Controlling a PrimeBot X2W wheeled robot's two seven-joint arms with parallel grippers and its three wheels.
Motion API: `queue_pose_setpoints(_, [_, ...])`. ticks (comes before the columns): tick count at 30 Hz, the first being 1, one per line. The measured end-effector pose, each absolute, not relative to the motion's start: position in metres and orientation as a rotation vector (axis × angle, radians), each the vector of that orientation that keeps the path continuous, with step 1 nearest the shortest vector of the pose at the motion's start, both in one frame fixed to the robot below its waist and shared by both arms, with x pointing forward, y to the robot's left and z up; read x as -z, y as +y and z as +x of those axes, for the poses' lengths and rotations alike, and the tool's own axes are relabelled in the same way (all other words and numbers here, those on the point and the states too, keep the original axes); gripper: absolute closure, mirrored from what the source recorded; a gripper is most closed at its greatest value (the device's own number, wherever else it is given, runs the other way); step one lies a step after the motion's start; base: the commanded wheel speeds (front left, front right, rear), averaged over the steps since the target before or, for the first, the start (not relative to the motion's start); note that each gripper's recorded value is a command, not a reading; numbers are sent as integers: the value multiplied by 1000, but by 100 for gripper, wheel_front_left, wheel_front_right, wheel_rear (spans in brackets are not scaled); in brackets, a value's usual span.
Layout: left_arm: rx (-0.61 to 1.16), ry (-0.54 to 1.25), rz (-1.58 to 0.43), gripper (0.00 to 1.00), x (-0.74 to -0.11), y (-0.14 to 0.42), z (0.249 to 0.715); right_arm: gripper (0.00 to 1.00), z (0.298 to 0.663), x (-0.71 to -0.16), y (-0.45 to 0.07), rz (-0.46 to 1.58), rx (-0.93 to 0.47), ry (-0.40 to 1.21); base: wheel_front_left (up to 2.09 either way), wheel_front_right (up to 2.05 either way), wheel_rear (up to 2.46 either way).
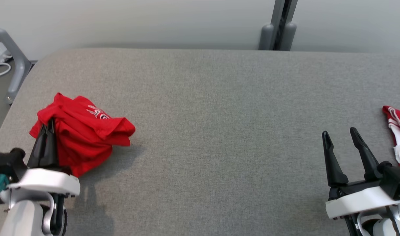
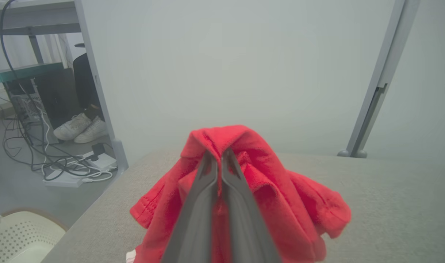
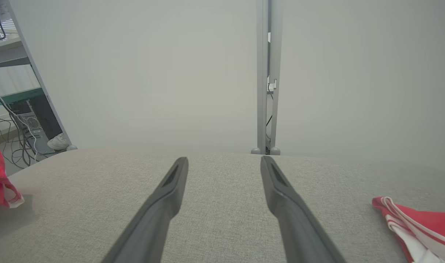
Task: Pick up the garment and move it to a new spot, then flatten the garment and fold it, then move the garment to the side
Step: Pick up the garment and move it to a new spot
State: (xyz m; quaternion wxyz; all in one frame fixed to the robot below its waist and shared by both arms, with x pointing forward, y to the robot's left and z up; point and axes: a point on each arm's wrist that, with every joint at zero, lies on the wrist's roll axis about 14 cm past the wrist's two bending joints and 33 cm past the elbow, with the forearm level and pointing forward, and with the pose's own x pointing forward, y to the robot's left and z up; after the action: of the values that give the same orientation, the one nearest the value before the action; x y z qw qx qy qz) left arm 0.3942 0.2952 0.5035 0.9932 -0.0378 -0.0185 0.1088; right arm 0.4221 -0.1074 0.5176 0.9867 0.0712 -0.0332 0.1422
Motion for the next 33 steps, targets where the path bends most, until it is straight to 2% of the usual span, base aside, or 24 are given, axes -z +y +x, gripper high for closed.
queue_pose_setpoints(8, [-156, -82, -69, 100, -524, 264, 368, 0, 402, -530, -119, 136, -261, -89, 0, 0, 0])
queue_pose_setpoints(16, [-9, -83, -69, 100, -536, 213, 380, 0, 393, -537, -139, 122, -210, -103, 0, 0, 0])
queue_pose_setpoints(21, [156, -88, -98, 100, -540, 157, 400, 0, 386, -541, -160, 106, -154, -109, 0, 0, 0])
queue_pose_setpoints(27, [420, -57, -150, 100, -534, 62, 424, 0, 377, -542, -191, 91, -62, -113, 0, 0, 0])
queue_pose_setpoints(33, [607, 45, -173, 100, -502, -7, 431, 0, 369, -528, -215, 98, 23, -84, 0, 0, 0])
